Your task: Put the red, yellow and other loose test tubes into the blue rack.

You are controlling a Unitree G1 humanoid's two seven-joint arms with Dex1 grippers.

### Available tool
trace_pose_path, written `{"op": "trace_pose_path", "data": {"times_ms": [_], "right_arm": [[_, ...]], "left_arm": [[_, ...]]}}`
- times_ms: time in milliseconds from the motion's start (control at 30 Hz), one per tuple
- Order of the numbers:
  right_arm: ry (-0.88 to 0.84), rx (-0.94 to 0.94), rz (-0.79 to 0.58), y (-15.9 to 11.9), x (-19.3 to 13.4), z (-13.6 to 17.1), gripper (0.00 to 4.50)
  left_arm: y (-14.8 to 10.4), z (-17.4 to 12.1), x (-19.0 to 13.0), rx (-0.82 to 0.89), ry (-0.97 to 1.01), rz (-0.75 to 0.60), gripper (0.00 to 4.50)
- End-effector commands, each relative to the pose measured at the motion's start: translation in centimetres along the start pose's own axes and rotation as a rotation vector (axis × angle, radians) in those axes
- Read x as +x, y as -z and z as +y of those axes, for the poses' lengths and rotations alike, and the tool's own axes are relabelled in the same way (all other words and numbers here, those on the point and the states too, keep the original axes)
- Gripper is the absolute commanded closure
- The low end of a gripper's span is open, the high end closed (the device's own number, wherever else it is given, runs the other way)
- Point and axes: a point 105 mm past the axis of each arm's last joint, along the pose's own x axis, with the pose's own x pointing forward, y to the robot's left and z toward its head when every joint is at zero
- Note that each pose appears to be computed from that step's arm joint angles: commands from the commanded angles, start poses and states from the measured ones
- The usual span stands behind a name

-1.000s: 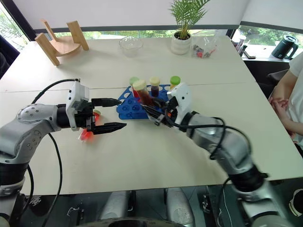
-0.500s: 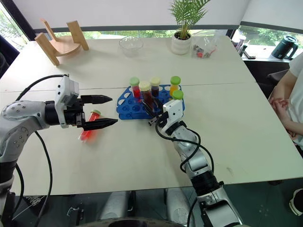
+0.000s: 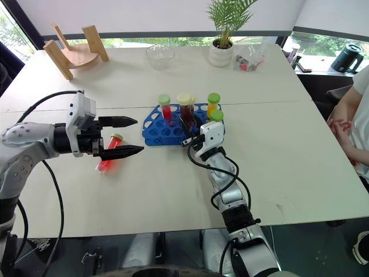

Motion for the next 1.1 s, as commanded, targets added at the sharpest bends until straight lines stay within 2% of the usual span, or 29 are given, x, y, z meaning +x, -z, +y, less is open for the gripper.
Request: {"op": "trace_pose_path", "data": {"times_ms": [33,967,1033,1067,1100], "right_arm": [[0.030,0.001,-0.031,-0.7,-0.5,-0.3,3.68],[0.001,0.031,0.011,0.7,-0.1,1.1,3.68],[-0.008,0.034,0.027,1.1,-0.4,1.2,2.60],[-0.012,0.035,0.032,1.2,-0.5,1.2,2.39],[-0.017,0.032,0.039,1.4,-0.6,1.3,1.90]], "left_arm": [[-1.1,-0.1,-0.2,0.043,-0.007,-0.025,0.00],[-1.2,-0.3,0.2,0.043,-0.006,-0.040,0.00],[-1.2,-0.3,0.2,0.043,-0.006,-0.041,0.00],[-1.2,-0.3,0.2,0.043,-0.006,-0.042,0.00],[-1.2,-0.3,0.2,0.043,-0.005,-0.042,0.00]]}}
